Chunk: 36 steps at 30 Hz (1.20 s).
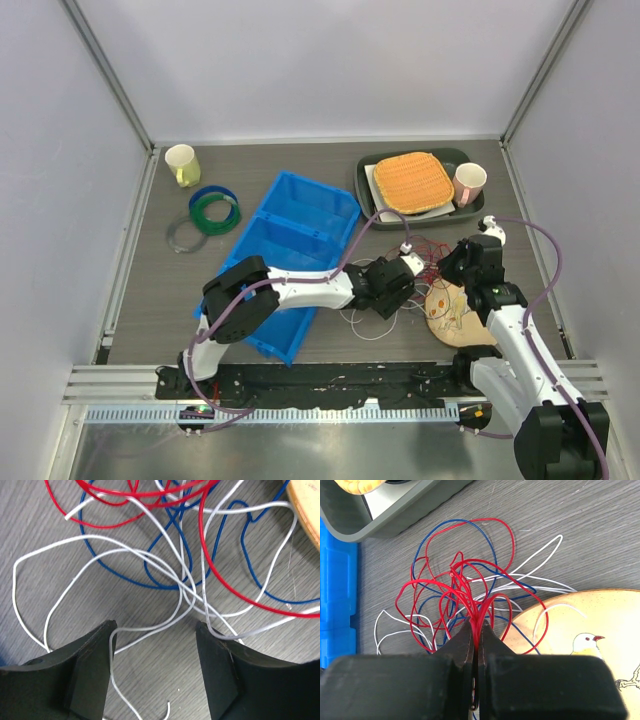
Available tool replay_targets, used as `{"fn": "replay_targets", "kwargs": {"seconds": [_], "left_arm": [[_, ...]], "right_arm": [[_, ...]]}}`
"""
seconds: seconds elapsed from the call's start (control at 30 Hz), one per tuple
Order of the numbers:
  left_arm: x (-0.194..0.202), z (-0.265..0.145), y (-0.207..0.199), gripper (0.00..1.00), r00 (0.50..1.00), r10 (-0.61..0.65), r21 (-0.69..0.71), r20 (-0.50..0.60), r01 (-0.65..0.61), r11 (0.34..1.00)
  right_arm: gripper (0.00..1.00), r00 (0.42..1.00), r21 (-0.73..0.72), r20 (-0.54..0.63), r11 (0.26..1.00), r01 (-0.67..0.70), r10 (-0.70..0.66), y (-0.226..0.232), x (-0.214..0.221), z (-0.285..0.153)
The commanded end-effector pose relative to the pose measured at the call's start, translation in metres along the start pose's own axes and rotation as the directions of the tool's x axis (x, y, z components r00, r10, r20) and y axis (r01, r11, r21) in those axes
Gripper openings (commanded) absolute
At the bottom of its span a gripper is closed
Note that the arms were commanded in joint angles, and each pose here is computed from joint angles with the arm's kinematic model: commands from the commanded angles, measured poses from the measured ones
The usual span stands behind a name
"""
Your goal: Untangle the cables
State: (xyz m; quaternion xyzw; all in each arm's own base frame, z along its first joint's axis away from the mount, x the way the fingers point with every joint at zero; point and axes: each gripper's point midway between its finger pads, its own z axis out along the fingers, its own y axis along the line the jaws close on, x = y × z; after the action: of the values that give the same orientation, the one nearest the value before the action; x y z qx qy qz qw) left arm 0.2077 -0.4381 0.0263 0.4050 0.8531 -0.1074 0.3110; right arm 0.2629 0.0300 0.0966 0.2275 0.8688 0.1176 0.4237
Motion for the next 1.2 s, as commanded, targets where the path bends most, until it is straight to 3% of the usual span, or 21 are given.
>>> {"fn": "replay_targets", "kwargs": {"seconds": [0.0, 0.17, 0.27, 0.4, 0.5, 0.6, 0.83, 1.03, 1.17], "left_arm": [[-0.017, 0.007, -0.011, 0.68, 0.999, 0.024, 0.036, 0.046, -0.026, 0.999], [-0.013, 0.015, -0.015, 0.57, 0.999, 0.033, 0.053, 0.040, -0.035, 0.998], [-0.009, 0.019, -0.013, 0.43, 0.999, 0.036, 0.041, 0.027, -0.037, 0.998], [0.005, 0.024, -0.008, 0.13, 0.999, 0.031, 0.013, -0.013, -0.030, 0.999], [0.009, 0.021, -0.003, 0.00, 1.000, 0.014, -0.014, -0.026, -0.014, 1.000], [0.009, 0.010, 0.010, 0.00, 0.999, -0.037, -0.083, -0.013, 0.036, 0.996], [-0.008, -0.064, 0.053, 0.00, 0.978, -0.164, -0.216, 0.131, 0.190, 0.958], [-0.026, -0.158, 0.102, 0.00, 0.907, -0.273, -0.301, 0.320, 0.370, 0.879], [-0.037, -0.215, 0.123, 0.00, 0.832, -0.320, -0.254, 0.453, 0.464, 0.848]], "right_arm": [[0.01, 0.999, -0.034, 0.048, 0.999, -0.003, 0.004, 0.012, -0.018, -0.004], [0.01, 0.999, -0.036, 0.049, 0.999, -0.005, 0.007, 0.012, -0.018, -0.005], [0.01, 0.999, -0.038, 0.051, 0.999, -0.003, 0.005, 0.012, -0.019, -0.006], [0.01, 0.998, -0.035, 0.058, 0.999, -0.004, 0.007, 0.012, -0.020, -0.006], [0.01, 0.998, -0.030, 0.060, 1.000, -0.006, 0.008, 0.011, -0.020, -0.006], [0.01, 0.998, -0.007, 0.069, 1.000, -0.011, 0.011, 0.007, -0.021, -0.007], [0.01, 0.994, 0.179, 0.102, 0.982, -0.058, 0.040, -0.026, -0.025, -0.005], [0.01, 0.990, 0.303, 0.131, 0.949, -0.082, 0.043, -0.049, -0.028, -0.004], [0.01, 0.989, 0.350, 0.139, 0.932, -0.089, 0.042, -0.057, -0.028, -0.004]]}}
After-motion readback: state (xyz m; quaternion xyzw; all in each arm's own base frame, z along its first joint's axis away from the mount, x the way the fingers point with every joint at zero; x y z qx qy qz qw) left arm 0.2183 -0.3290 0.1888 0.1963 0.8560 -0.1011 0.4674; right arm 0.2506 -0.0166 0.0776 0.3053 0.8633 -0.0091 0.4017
